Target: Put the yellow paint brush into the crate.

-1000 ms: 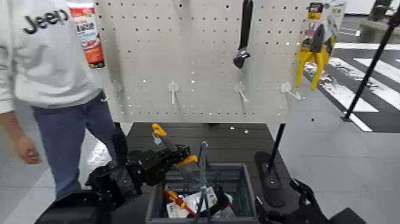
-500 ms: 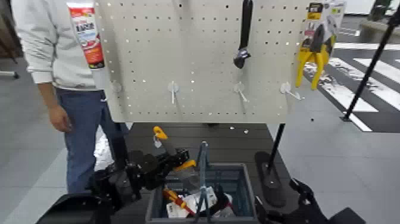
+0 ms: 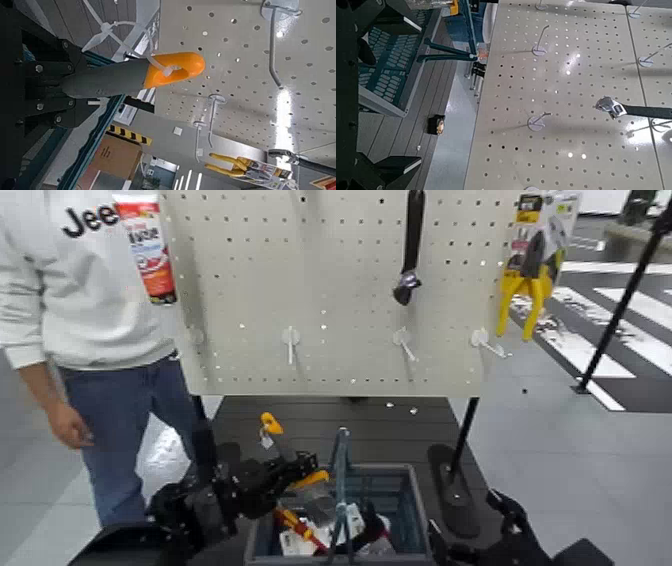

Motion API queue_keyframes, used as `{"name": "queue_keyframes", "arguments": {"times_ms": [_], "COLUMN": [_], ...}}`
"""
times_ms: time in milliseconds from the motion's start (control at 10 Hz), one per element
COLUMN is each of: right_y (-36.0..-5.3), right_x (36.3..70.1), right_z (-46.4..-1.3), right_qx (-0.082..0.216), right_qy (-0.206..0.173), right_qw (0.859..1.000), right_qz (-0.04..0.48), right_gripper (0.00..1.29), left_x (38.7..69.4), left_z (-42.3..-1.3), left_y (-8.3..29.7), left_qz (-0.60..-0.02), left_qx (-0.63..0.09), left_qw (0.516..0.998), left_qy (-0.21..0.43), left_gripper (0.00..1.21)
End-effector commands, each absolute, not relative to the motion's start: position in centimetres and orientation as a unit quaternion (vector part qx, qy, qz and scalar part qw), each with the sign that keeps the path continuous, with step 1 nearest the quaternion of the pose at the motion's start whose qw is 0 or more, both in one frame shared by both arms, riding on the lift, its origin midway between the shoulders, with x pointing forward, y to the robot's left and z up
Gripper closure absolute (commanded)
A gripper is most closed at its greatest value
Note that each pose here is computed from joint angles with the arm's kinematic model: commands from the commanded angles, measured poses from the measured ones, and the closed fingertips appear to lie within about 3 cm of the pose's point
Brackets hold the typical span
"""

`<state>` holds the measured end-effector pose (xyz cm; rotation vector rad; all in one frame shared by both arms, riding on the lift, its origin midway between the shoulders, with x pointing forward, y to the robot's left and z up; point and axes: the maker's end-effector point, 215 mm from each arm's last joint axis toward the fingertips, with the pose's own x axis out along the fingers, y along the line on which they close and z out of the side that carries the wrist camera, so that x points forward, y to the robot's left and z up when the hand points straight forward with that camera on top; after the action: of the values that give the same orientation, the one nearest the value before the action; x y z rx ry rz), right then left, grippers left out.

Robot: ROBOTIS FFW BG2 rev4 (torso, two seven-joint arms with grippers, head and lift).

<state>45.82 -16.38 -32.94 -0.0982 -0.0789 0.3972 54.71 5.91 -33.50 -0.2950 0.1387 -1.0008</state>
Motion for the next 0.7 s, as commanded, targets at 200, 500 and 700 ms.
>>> {"name": "queue_keyframes", "arguments": {"times_ms": [200,500,700], "right_y": [-16.3,-16.3,-16.3], "right_x": [45.9,45.8,45.8], "right_z": [-32.9,-32.9,-32.9], "right_qx": [-0.049,-0.049,-0.049], "right_qy": [-0.039,-0.040,-0.040], "right_qw": [0.978,0.978,0.978], "right_qz": [0.198,0.198,0.198], "right_gripper": [0.15,0.15,0.15], "left_x": [54.2,53.9,53.8], "left_z": [-35.5,-37.2,-37.4], "left_y": [5.6,5.6,5.5], "left_qz": [-0.480,-0.477,-0.478], "left_qx": [-0.143,-0.142,-0.137], "left_qw": [0.860,0.858,0.857], "left_qy": [0.097,0.127,0.133], "left_gripper": [1.14,0.45,0.00]}}
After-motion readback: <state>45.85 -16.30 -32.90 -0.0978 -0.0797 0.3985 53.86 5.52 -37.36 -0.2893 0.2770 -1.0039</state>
